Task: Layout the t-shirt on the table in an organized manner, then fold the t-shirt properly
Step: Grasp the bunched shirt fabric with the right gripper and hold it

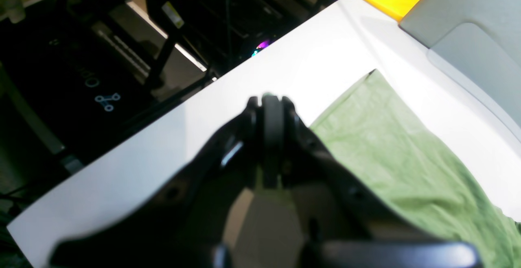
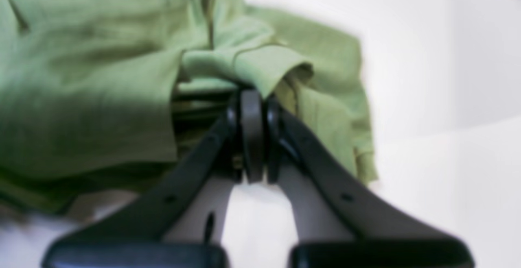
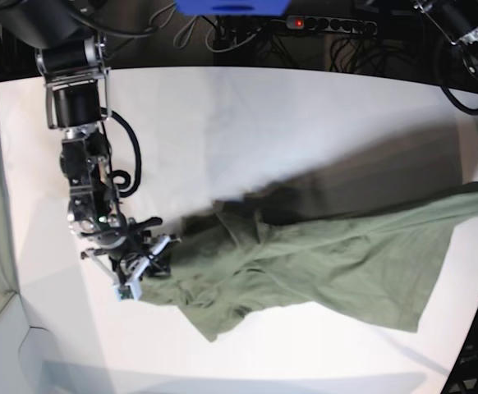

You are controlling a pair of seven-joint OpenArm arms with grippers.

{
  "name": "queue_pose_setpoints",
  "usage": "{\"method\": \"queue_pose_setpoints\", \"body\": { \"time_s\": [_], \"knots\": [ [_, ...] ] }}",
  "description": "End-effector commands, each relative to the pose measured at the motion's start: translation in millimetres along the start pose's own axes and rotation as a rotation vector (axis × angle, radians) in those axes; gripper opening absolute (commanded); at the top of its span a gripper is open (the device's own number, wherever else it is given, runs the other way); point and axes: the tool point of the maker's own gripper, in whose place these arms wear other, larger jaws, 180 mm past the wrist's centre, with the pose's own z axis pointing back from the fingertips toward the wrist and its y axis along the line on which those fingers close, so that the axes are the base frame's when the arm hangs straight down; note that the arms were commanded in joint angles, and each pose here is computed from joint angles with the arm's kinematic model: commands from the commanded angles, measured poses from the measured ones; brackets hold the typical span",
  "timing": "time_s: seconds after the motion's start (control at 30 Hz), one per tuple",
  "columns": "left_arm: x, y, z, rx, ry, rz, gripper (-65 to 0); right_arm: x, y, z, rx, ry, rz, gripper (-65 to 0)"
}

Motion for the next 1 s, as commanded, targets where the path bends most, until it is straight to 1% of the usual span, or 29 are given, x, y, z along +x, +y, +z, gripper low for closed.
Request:
{"method": "queue_pose_setpoints", "body": {
  "time_s": [0.0,0.1,0.13,0.33,0.43,0.53,0.6,0.63,0.67,0.77,0.87,0.97],
  "knots": [
    [24,-5,-1,-0.017,-0.069,-0.015,-64.7,20,-3,1,0.012,-0.046,0.035,-65.0],
    [24,-5,-1,-0.018,-0.069,-0.014,-64.7,11,8,-1,0.081,-0.022,0.084,-65.0],
    [23,-4,-1,-0.017,-0.068,-0.013,-64.7,9,11,-2,0.098,-0.016,0.094,-63.6],
    [23,-4,-1,-0.017,-0.068,-0.013,-64.7,19,5,-5,0.089,-0.024,0.091,-53.9],
    [23,-4,-1,-0.017,-0.068,-0.013,-64.7,18,-1,-3,0.076,-0.021,0.075,-44.2],
    [23,-4,-1,-0.017,-0.067,-0.012,-64.7,14,-20,0,0.041,-0.027,0.003,-33.7],
    [22,-4,-1,-0.016,-0.066,-0.011,-64.7,4,-32,6,0.016,-0.008,-0.044,-26.0],
    [22,-4,-1,-0.016,-0.066,-0.011,-64.7,4,-36,11,0.005,-0.017,-0.065,-22.9],
    [22,-4,-1,-0.016,-0.066,-0.011,-64.7,7,-32,17,0.006,-0.038,-0.091,-20.6],
    [22,-4,-1,-0.016,-0.066,-0.011,-64.7,8,-28,37,-0.006,-0.09,-0.107,-20.0],
    [23,-4,-1,-0.016,-0.067,-0.011,-64.7,8,5,51,0.035,-0.137,-0.134,-20.2],
    [22,-5,-1,-0.018,-0.066,-0.012,-64.7,1,28,60,0.066,-0.145,-0.16,-20.3]
  ]
}}
